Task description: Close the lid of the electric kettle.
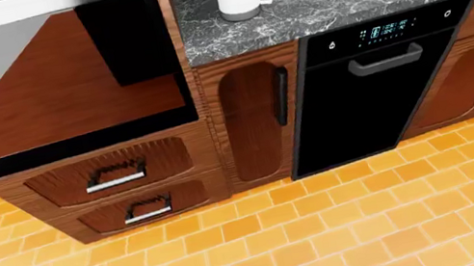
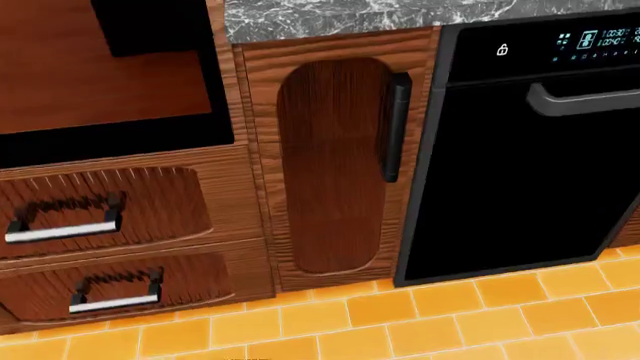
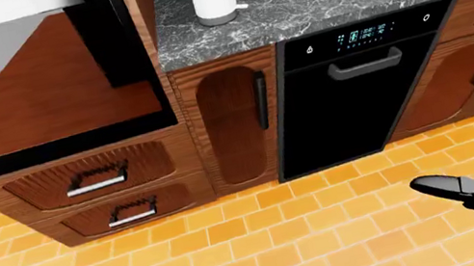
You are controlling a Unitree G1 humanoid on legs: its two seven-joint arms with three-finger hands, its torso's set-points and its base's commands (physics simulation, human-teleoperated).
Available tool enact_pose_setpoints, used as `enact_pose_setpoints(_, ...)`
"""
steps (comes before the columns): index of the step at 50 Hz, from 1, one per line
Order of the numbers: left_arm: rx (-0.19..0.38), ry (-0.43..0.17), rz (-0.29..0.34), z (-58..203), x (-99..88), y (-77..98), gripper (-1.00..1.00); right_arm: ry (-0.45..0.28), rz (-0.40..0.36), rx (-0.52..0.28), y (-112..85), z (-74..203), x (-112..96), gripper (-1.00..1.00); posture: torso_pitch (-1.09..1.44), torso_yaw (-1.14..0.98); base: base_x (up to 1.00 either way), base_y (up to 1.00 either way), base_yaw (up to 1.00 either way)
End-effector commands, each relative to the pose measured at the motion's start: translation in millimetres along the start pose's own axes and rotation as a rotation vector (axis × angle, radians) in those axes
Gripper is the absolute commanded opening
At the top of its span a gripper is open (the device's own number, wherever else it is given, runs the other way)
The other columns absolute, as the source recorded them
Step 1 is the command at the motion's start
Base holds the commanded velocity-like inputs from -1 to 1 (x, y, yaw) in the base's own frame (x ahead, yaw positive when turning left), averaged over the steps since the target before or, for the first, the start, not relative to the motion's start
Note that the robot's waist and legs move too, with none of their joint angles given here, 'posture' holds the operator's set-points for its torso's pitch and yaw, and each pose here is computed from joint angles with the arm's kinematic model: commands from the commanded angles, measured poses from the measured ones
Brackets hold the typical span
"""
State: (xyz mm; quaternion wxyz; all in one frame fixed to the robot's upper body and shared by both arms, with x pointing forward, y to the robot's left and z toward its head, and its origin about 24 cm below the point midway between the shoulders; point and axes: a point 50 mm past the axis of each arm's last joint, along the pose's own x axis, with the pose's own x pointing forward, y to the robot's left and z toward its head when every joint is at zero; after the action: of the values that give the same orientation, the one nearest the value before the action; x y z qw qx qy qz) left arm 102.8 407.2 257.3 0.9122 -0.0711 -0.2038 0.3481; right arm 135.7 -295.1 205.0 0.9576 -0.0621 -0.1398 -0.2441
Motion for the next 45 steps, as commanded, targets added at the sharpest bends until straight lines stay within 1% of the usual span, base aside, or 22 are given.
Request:
enact_pose_setpoints(1,0.018,-0.071,-0.003,14.5,-0.9,-1.9,1.0,-0.068,0.03,-0.013,4.8,9.7,0.0,1.0,0.0,0.0,0.0,0.0,0.66)
enact_pose_setpoints(15,0.017,-0.071,-0.005,12.8,0.0,-2.1,1.0,-0.07,0.031,-0.005,4.8,11.0,-0.6,1.0,0.0,0.0,0.0,0.0,1.0)
enact_pose_setpoints(20,0.017,-0.071,-0.005,13.4,-0.4,-2.2,1.0,-0.064,0.026,0.005,4.3,8.3,0.5,1.0,0.0,0.0,0.0,0.04,0.0)
enact_pose_setpoints(28,0.017,-0.071,-0.004,12.4,0.1,-1.9,1.0,-0.066,0.027,-0.004,4.8,8.8,0.8,1.0,0.0,0.0,0.0,0.0,0.0)
enact_pose_setpoints(30,0.017,-0.071,-0.004,12.4,0.1,-2.2,1.0,-0.083,0.028,0.024,3.9,11.7,1.3,1.0,0.0,0.0,0.0,0.0,0.0)
enact_pose_setpoints(34,0.016,-0.071,-0.004,12.6,0.0,-2.2,1.0,-0.079,0.03,0.017,5.7,10.9,2.6,1.0,0.0,0.0,0.0,0.0,0.0)
enact_pose_setpoints(40,0.018,-0.07,-0.007,12.2,0.0,-3.8,1.0,-0.058,0.026,0.046,4.7,10.0,2.3,1.0,0.0,0.0,0.0,0.0,0.0)
enact_pose_setpoints(45,0.017,-0.069,-0.005,13.0,-0.6,-3.0,1.0,-0.045,0.033,0.056,6.0,9.5,3.2,1.0,0.0,0.0,0.0,0.0,0.0)
